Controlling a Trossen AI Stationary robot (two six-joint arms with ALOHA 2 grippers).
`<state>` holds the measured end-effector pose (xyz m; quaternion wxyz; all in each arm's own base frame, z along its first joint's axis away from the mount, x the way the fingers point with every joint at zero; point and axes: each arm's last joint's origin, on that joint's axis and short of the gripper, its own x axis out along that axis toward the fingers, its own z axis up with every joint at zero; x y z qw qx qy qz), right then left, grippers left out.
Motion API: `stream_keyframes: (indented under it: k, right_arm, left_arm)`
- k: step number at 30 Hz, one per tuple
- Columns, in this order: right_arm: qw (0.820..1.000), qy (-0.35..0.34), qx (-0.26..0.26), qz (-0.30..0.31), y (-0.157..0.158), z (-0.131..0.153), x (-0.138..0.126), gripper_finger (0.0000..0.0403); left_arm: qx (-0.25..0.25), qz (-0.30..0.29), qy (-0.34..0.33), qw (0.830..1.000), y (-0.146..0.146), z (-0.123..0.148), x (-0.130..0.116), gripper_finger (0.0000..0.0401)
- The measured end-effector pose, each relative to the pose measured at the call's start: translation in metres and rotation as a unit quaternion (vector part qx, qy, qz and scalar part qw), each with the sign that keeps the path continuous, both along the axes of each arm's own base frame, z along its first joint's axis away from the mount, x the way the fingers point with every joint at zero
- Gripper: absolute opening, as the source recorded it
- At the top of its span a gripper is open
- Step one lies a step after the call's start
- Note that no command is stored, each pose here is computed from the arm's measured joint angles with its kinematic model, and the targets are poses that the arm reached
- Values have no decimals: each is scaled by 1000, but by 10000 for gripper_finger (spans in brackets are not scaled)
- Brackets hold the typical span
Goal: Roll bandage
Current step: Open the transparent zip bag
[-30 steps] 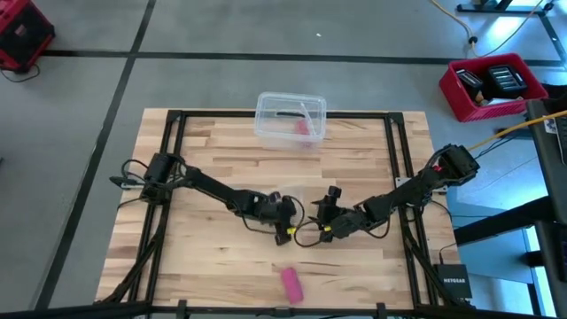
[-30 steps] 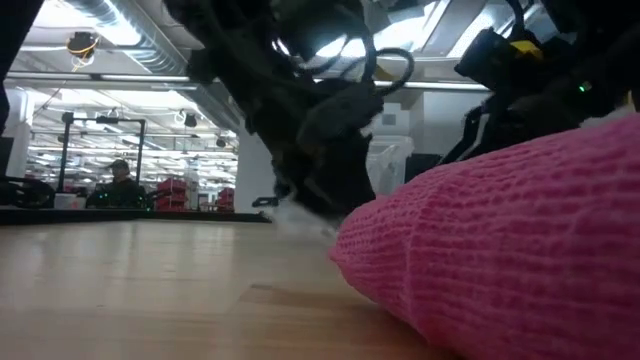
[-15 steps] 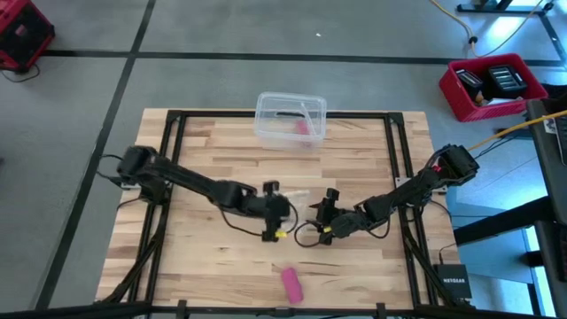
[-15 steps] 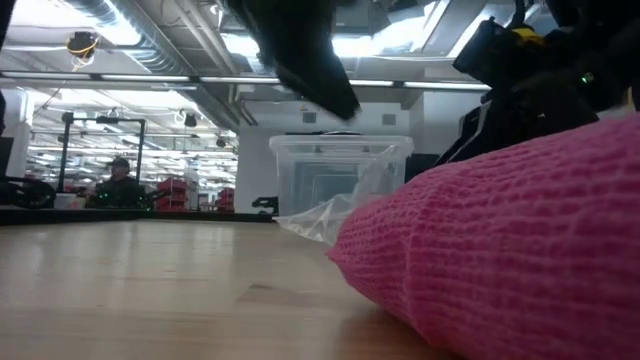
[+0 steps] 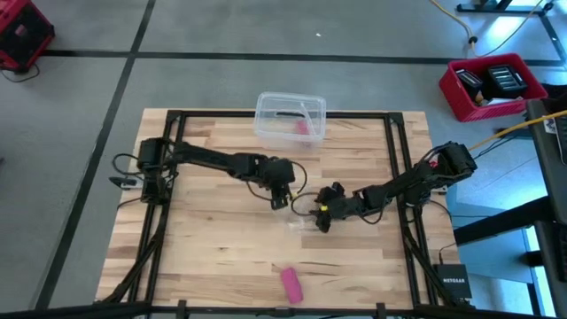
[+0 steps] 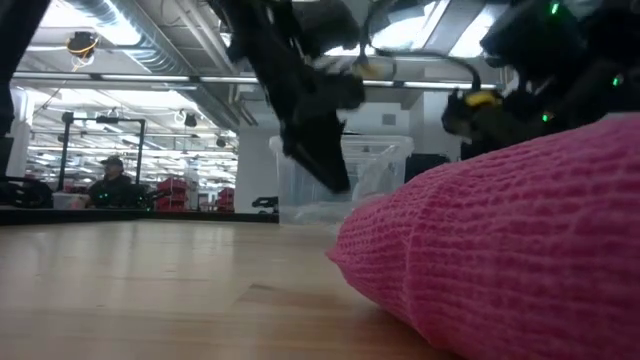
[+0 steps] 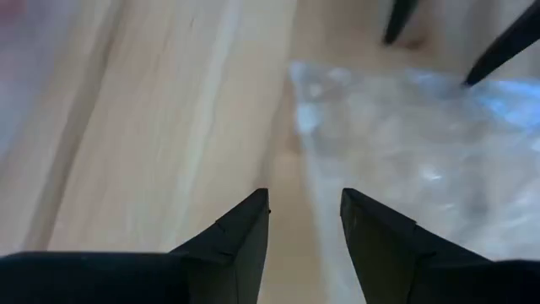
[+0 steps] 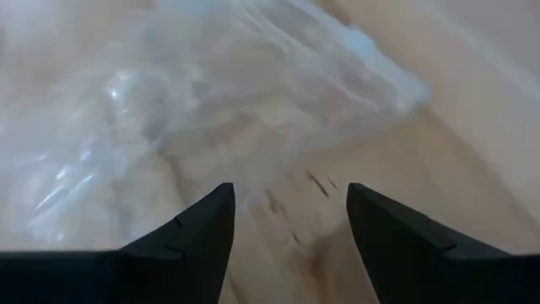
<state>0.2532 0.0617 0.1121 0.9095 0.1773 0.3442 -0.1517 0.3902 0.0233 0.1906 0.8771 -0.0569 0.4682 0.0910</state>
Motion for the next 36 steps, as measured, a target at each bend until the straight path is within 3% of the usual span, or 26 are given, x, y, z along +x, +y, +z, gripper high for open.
stream_keyframes:
  k: [8, 17, 21, 26, 29, 33, 36]
  right_arm:
    - [987, -106, 112, 32, -10, -8, -16, 232]
    - [992, -91, 89, 15, -14, -14, -21, 232]
    - [992, -89, 82, 20, -14, -14, -21, 232]
    - [994, -89, 67, 10, -15, -16, -21, 232]
    - [995, -88, 53, 9, -15, -16, -21, 232]
    - [995, -90, 33, 18, -16, -15, -20, 232]
    - [994, -95, 29, 41, -15, -11, -21, 232]
  left_arm:
    - [-109, -45, 1, 993, 2, -31, 13, 141]
    - [-193, -57, -18, 979, -3, -41, 21, 141]
    - [-210, -36, -5, 977, -3, -55, 24, 141]
    - [-211, -54, -24, 976, -7, -58, 29, 136]
    - [-201, -75, -32, 976, -11, -57, 30, 103]
    - [-189, -93, -33, 977, -15, -57, 30, 25]
    - [-165, -91, -33, 981, -18, -58, 30, 9]
